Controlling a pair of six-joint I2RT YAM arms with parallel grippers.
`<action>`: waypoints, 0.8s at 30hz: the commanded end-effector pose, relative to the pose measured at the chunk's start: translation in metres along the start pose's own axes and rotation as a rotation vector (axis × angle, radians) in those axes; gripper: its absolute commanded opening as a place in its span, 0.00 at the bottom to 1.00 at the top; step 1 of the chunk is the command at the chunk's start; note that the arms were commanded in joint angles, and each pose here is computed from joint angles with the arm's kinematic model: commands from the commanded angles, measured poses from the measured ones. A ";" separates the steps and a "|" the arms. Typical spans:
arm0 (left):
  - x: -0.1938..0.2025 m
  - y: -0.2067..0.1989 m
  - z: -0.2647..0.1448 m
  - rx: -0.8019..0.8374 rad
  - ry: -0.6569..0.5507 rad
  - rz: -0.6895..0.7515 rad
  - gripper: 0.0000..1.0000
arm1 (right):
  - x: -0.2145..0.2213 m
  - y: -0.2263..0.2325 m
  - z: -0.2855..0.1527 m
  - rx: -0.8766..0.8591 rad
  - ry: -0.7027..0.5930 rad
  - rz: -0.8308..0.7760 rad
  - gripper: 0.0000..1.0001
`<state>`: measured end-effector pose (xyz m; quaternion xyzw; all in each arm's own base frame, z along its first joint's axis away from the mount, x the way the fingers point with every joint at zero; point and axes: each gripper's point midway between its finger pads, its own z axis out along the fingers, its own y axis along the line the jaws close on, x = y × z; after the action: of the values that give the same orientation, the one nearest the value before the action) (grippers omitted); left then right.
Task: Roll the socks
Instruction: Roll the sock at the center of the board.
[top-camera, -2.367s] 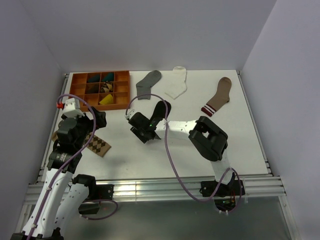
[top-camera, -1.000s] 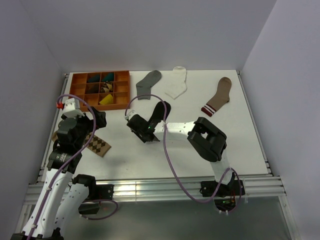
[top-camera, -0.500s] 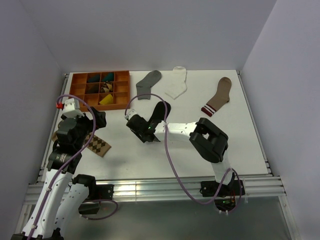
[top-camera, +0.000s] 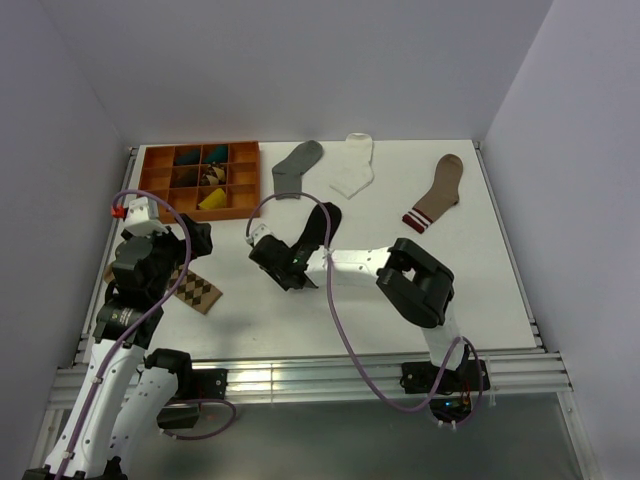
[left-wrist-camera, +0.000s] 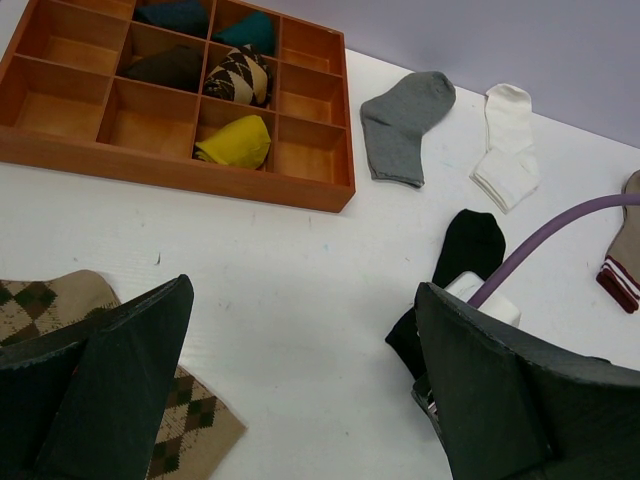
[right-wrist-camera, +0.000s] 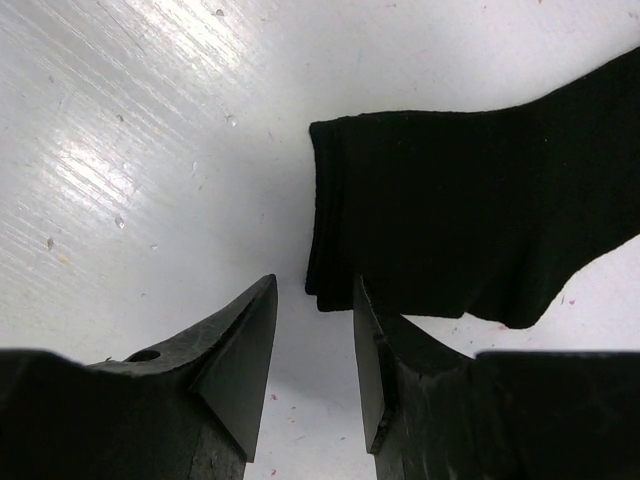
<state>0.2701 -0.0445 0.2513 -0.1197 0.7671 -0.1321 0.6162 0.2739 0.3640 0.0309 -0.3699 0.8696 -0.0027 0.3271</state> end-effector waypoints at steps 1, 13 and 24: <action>-0.004 -0.002 -0.001 0.008 -0.020 -0.016 1.00 | -0.006 0.001 0.004 0.030 -0.009 0.012 0.44; -0.004 -0.003 -0.001 0.009 -0.020 -0.016 0.99 | 0.014 0.006 0.021 0.037 0.043 0.006 0.40; -0.002 -0.004 0.002 0.012 -0.007 -0.016 1.00 | 0.039 0.006 0.029 0.047 0.104 0.013 0.13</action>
<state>0.2706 -0.0447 0.2507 -0.1196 0.7680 -0.1319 0.6152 0.2819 0.3620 0.0169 -0.3506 0.8741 -0.0268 0.3352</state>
